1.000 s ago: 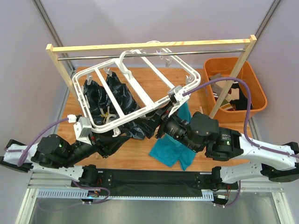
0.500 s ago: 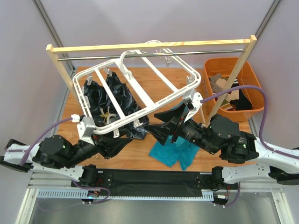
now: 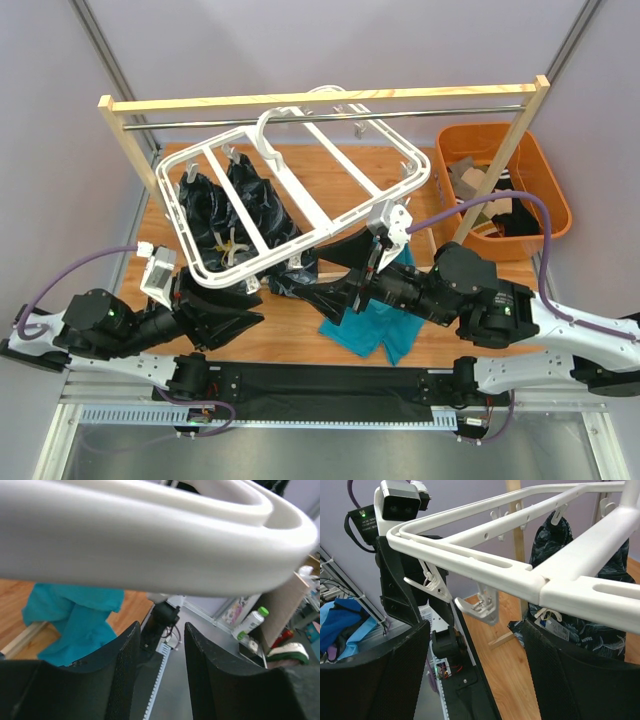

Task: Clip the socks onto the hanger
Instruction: Open the clamp at the hanger.

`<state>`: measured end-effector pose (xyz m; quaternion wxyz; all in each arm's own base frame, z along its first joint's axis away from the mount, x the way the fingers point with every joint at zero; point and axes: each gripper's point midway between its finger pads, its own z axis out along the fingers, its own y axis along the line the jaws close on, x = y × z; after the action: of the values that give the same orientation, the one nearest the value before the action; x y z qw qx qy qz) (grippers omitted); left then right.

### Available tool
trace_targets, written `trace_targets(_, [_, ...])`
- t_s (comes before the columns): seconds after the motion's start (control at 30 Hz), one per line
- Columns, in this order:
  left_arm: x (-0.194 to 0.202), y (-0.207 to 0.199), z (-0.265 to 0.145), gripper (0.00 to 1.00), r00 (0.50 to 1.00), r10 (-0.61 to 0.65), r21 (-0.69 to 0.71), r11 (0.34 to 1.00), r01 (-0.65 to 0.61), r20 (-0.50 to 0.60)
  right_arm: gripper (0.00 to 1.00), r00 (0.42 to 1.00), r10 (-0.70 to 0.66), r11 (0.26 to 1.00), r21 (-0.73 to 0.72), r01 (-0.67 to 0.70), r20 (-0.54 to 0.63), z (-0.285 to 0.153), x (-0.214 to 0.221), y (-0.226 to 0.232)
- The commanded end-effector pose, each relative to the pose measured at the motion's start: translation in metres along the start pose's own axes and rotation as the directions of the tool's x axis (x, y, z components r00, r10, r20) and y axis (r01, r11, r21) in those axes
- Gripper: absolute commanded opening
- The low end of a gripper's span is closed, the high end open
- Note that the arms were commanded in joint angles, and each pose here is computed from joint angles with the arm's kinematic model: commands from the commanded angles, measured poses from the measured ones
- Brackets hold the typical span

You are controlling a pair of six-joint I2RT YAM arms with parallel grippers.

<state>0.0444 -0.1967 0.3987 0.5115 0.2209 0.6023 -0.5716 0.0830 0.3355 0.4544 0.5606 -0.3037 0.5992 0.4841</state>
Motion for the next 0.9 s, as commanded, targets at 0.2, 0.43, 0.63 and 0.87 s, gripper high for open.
trace_targets(0.2, [-0.009,-0.065,-0.033,0.45,0.997,-0.068,0.416,0.908,0.054,0.020,0.75,0.998,-0.038,0.994,-0.097,0.044,0.058,0.006,-0.022,0.018])
trace_targets(0.43, [-0.056,-0.089,-0.069,0.42,0.990,-0.020,0.571,0.819,-0.064,0.140,0.75,1.000,-0.012,0.994,-0.110,0.014,0.016,0.012,-0.015,0.022])
trace_targets(0.63, [-0.080,-0.092,-0.090,0.42,0.975,0.000,0.603,0.785,-0.139,0.224,0.75,1.000,0.019,0.994,-0.109,-0.020,-0.005,0.023,-0.012,0.026])
trace_targets(0.87, [-0.086,-0.046,-0.064,0.43,0.965,0.058,0.351,0.925,-0.148,0.255,0.74,0.993,0.106,0.974,-0.194,-0.114,-0.050,0.029,-0.013,0.049])
